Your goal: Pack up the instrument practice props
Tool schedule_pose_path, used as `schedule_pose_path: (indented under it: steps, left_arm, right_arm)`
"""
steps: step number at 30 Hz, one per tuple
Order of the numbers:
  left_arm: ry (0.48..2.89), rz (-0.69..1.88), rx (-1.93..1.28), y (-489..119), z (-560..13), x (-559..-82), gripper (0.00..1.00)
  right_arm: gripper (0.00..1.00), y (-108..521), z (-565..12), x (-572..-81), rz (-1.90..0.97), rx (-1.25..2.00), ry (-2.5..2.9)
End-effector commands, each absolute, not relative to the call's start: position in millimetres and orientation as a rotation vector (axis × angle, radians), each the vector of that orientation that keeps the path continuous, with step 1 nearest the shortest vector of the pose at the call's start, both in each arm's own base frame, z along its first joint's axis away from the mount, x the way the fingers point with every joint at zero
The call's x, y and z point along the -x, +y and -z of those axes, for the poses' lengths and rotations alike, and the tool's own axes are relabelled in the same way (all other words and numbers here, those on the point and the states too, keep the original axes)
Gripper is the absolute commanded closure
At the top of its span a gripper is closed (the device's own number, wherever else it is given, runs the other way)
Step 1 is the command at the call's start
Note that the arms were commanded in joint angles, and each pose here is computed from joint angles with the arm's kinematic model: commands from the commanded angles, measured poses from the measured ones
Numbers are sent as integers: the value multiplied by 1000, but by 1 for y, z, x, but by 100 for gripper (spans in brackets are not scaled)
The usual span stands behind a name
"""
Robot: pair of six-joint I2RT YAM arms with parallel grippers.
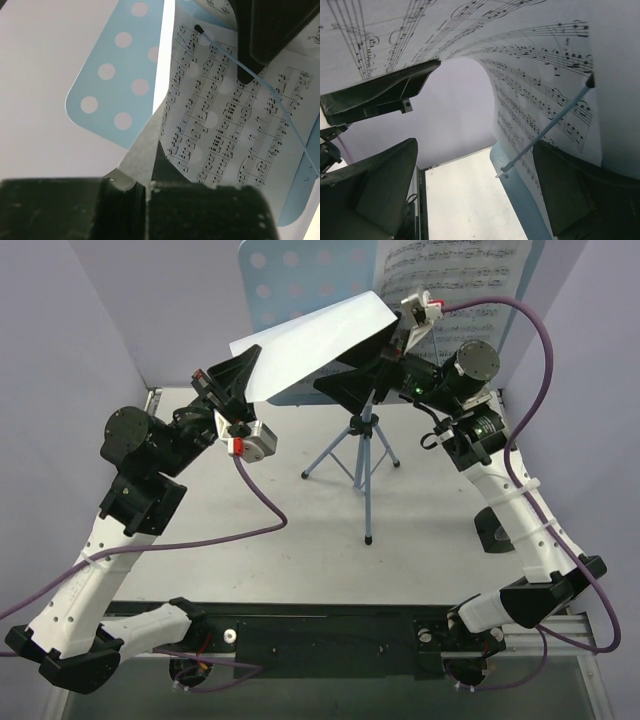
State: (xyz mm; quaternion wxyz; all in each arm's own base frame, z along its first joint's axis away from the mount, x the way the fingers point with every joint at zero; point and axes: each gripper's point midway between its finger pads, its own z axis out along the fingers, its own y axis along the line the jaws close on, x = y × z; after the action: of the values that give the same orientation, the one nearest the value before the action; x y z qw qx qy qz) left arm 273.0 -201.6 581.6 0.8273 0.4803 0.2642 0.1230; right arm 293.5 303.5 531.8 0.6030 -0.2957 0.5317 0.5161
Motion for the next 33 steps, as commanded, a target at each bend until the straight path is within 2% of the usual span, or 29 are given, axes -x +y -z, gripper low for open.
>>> schedule_pose_path:
  steps: [1,8,17,33]
  left_arm:
    - [532,-271,-956,-196,-599,-268,100]
    - [530,-290,-942,-193,-602,-269,100]
    - [508,-342,-915,-188,-611,-272,100]
    - [489,-428,-679,-121,-691,-255,100]
  right_arm:
    - [7,308,-557,-265,-1220,799,1075]
    - [7,306,-557,-241,-1220,896,1008]
    - [7,303,-551,-240,-1188,902,1022]
    - [7,300,-547,-245,-1152,881,1037]
